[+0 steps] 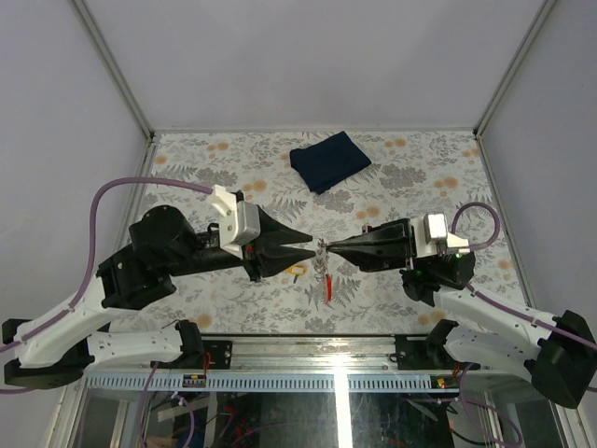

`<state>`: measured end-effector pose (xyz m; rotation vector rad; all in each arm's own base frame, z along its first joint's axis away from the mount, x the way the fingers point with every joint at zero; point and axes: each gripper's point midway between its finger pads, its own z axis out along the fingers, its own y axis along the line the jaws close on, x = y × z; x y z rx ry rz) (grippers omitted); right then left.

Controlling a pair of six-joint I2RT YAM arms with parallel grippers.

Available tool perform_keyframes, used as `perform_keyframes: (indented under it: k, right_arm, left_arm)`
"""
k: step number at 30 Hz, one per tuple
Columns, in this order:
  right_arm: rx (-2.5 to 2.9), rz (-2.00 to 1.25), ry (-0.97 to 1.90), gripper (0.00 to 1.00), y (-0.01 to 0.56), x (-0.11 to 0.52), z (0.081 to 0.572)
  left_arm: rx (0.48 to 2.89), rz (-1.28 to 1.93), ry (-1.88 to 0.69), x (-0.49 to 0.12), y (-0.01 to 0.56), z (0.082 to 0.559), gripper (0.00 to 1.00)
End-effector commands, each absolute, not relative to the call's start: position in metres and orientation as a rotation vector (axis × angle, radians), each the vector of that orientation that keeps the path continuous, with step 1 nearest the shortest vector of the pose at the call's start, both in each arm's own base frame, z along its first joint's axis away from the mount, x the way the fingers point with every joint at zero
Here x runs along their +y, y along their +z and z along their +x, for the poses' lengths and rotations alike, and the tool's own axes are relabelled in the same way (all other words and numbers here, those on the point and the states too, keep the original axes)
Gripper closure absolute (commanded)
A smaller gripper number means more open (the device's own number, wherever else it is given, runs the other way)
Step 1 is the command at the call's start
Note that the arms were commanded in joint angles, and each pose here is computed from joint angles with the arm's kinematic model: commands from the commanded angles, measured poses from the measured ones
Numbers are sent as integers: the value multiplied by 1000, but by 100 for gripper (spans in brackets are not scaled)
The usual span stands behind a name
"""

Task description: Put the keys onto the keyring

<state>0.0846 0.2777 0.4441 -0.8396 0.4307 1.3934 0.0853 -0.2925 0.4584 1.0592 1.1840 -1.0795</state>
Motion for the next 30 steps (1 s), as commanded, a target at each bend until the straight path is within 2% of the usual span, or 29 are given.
perform_keyframes:
  k: [1,12,30]
  right_arm:
    - [276,-839,1378,100,475,263,65]
    - [305,-848,1384,100,473,268,69]
    - [356,-884,1387,100,461,276,73]
  left_arm:
    - [1098,1067,-1132,-298,476,76,72]
    - [1088,1097,-1145,-303,477,73,79]
    - [1085,1093,-1135,-302,478,75,80]
